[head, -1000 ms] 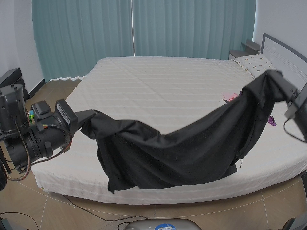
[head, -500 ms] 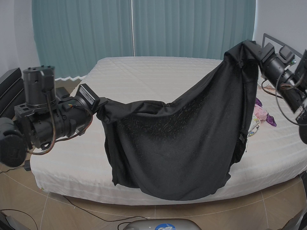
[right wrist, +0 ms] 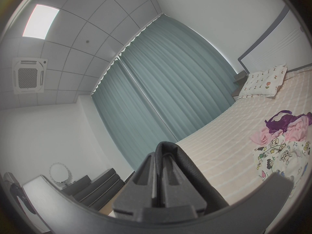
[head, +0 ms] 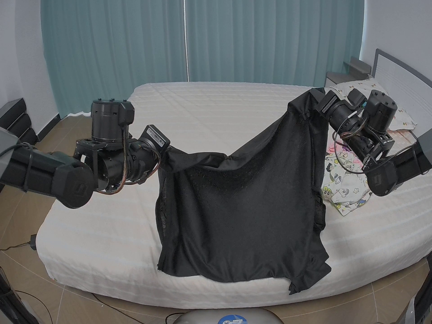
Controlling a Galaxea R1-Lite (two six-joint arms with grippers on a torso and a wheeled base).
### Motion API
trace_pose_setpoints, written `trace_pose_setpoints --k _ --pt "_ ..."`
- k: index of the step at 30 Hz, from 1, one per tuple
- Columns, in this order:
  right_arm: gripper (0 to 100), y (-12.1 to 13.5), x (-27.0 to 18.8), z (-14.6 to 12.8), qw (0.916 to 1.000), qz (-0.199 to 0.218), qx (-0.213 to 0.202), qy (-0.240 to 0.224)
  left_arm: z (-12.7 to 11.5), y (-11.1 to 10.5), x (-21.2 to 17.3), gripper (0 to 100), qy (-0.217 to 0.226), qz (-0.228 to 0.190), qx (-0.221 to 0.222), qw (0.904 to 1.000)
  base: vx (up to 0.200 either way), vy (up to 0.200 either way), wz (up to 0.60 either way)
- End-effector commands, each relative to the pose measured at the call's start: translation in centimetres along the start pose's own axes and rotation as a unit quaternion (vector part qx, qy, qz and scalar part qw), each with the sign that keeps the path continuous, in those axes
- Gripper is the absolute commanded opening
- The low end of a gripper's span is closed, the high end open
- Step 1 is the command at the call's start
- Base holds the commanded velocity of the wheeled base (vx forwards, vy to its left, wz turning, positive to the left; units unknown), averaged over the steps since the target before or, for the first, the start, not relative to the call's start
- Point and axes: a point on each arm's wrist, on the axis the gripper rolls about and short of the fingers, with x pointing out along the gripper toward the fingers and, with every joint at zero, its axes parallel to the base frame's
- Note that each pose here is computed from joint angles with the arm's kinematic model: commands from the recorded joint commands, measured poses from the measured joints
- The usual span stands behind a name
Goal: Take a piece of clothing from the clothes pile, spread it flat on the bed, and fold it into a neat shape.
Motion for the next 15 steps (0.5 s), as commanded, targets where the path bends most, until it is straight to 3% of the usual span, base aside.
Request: trace_pose_setpoints --k 1,7,8,9,10,15 --pt "0 -2.6 1.1 -3.5 0.9991 -0.03 -0.001 0.031 -1.4 2.3 4.0 0 0.019 0.04 0.002 0.999 0.0 0.0 0.0" --pt "0 -5.8 2.5 -5.7 0.9971 -0.067 -0.006 0.037 -0.8 4.9 7.8 0 0.012 0.07 -0.008 0.9974 0.0 0.0 0.0" --pt "0 -6.4 2.8 -6.1 0.9967 -0.071 -0.006 0.038 -0.7 5.3 8.4 100 0.011 0.074 -0.009 0.9972 0.0 0.0 0.0" --pt "0 -7.0 3.1 -6.6 0.9963 -0.076 -0.006 0.04 -0.5 5.7 9.0 100 0.009 0.078 -0.011 0.9969 0.0 0.0 0.0" --pt "100 -7.4 3.3 -7.1 0.9958 -0.08 -0.005 0.045 -0.5 6.1 9.5 100 0.008 0.081 -0.012 0.9966 0.0 0.0 0.0" --pt "100 -10.1 4.3 -10.6 0.9922 -0.104 -0.006 0.069 0.2 7.5 11.4 100 -0.006 0.091 -0.023 0.9955 0.0 0.0 0.0"
